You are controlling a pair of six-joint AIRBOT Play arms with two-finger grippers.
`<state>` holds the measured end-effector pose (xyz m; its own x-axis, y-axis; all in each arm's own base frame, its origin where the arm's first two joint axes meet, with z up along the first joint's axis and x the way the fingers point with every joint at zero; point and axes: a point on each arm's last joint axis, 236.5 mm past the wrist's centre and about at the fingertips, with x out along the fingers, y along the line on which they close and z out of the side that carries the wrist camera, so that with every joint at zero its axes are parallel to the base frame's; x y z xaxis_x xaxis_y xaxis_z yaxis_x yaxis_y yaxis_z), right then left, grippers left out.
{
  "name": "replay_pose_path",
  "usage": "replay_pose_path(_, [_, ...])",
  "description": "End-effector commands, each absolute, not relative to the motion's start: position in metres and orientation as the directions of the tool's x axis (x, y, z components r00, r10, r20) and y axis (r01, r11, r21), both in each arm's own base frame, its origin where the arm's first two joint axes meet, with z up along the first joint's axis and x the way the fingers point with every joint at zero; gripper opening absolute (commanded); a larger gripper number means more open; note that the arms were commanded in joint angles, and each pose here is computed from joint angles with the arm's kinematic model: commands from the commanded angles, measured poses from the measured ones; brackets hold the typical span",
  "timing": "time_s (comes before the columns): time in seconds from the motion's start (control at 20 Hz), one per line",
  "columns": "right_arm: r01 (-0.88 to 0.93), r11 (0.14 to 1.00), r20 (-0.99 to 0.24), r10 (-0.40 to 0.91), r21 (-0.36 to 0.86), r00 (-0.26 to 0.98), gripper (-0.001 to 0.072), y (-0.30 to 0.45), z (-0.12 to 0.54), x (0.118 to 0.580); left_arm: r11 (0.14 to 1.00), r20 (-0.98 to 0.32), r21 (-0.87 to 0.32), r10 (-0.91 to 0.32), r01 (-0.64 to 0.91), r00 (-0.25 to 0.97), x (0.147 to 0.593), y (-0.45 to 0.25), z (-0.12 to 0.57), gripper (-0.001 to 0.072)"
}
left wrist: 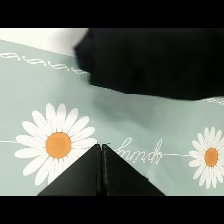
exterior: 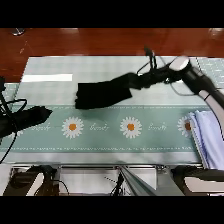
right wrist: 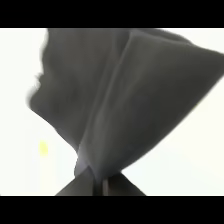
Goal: Fold the shirts.
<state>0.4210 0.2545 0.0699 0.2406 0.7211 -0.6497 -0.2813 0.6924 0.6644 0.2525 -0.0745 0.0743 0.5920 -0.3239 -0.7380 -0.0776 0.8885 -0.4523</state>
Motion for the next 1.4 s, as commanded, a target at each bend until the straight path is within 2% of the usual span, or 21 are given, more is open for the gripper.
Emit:
replay_pose_path(0.0, [-0.310, 0.780, -0.691, 0.625, 0.543, 0.363, 0.0020, 0.215, 0.159, 0.448, 0.888, -0.738, -0.453, -0.325, -0.077, 0.591, 0.252, -0.075, 0.074, 0.0019])
replay_pose_path(0.1, [-0.276, 0.822, -0.705, 0.570, 0.499, 0.422, 0.0020, 0.185, 0.195, 0.453, 0.888, -0.738, -0.453, -0.325, -0.077, 0.591, 0.252, -0.075, 0.074, 0.0019])
replay_pose_path(0.3, [-0.085, 0.895, -0.742, 0.413, 0.438, 0.528, 0.0020, 0.095, 0.239, 0.443, 0.887, -0.737, -0.456, -0.328, -0.077, 0.591, 0.252, -0.075, 0.074, 0.0019])
replay_pose_path(0.55, [0.180, 0.895, -0.795, 0.253, 0.409, 0.552, 0.0020, -0.019, 0.266, 0.379, 0.882, -0.734, -0.465, -0.336, -0.075, 0.591, 0.252, -0.077, 0.075, 0.0019])
replay_pose_path(0.7, [0.409, 0.864, -0.867, 0.060, 0.293, 0.494, 0.0020, -0.089, 0.261, 0.326, 0.882, -0.733, -0.465, -0.336, -0.075, 0.591, 0.252, -0.077, 0.075, 0.0019])
replay_pose_path(0.85, [0.576, 0.780, -0.888, -0.056, 0.247, 0.457, 0.0020, -0.130, 0.252, 0.275, 0.882, -0.733, -0.465, -0.336, -0.075, 0.591, 0.252, -0.078, 0.075, 0.0019])
replay_pose_path(0.95, [0.688, 0.701, -0.919, -0.120, 0.190, 0.376, 0.0020, -0.148, 0.229, 0.231, 0.882, -0.733, -0.465, -0.337, -0.075, 0.591, 0.252, -0.078, 0.075, 0.0019])
replay_pose_path(1.15, [0.857, 0.510, -0.945, -0.309, -0.068, 0.109, 0.0021, -0.178, 0.191, 0.115, 0.880, -0.717, -0.468, -0.331, -0.073, 0.614, 0.258, -0.076, 0.079, 0.0019])
replay_pose_path(1.2, [0.880, 0.449, -0.934, -0.356, -0.153, 0.019, 0.0021, -0.183, 0.186, 0.082, 0.880, -0.709, -0.470, -0.328, -0.072, 0.624, 0.260, -0.075, 0.081, 0.0019])
replay_pose_path(1.25, [0.910, 0.369, -0.926, -0.376, -0.188, -0.039, 0.0021, -0.181, 0.180, 0.060, 0.879, -0.703, -0.471, -0.325, -0.071, 0.633, 0.262, -0.075, 0.083, 0.0019])
replay_pose_path(1.3, [0.930, 0.300, -0.919, -0.386, -0.211, -0.084, 0.0052, -0.178, 0.173, 0.042, 0.879, -0.702, -0.471, -0.325, -0.070, 0.633, 0.262, -0.075, 0.083, 0.0019])
replay_pose_path(1.35, [0.938, 0.272, -0.918, -0.385, -0.215, -0.099, 0.0328, -0.175, 0.163, 0.035, 0.878, -0.702, -0.474, -0.329, -0.070, 0.632, 0.262, -0.076, 0.083, 0.0019])
